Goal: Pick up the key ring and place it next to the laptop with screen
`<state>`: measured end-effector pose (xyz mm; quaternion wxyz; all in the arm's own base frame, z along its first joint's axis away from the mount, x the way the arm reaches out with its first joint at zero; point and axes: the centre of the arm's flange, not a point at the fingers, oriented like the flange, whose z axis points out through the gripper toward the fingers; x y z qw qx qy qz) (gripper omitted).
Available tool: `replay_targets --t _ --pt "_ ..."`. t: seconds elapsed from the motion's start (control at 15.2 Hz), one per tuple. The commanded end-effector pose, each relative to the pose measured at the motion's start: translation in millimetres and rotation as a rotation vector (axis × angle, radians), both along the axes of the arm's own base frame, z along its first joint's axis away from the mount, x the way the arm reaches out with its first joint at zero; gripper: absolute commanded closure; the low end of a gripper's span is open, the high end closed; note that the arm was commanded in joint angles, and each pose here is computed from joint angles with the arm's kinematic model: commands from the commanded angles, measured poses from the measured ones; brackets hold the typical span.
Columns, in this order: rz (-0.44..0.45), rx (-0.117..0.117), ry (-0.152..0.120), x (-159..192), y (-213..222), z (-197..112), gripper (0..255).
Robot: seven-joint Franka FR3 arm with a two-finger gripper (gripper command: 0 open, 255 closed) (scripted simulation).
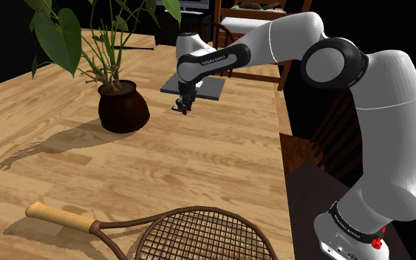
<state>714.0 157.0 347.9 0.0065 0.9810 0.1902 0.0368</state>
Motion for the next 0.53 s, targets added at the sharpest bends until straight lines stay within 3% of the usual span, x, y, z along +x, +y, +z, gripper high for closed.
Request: replay_targets --t 0.0,0.07,0.13,0.46 --pt "0.0 0.0 0.0 0.0 0.0 -0.1 255" --pt "0.0 0.0 0.0 0.0 0.0 0.0 255" --pt "0.0 0.0 0.0 0.0 0.0 0.0 0" --pt "0.0 0.0 0.0 0.0 0.0 0.0 0"
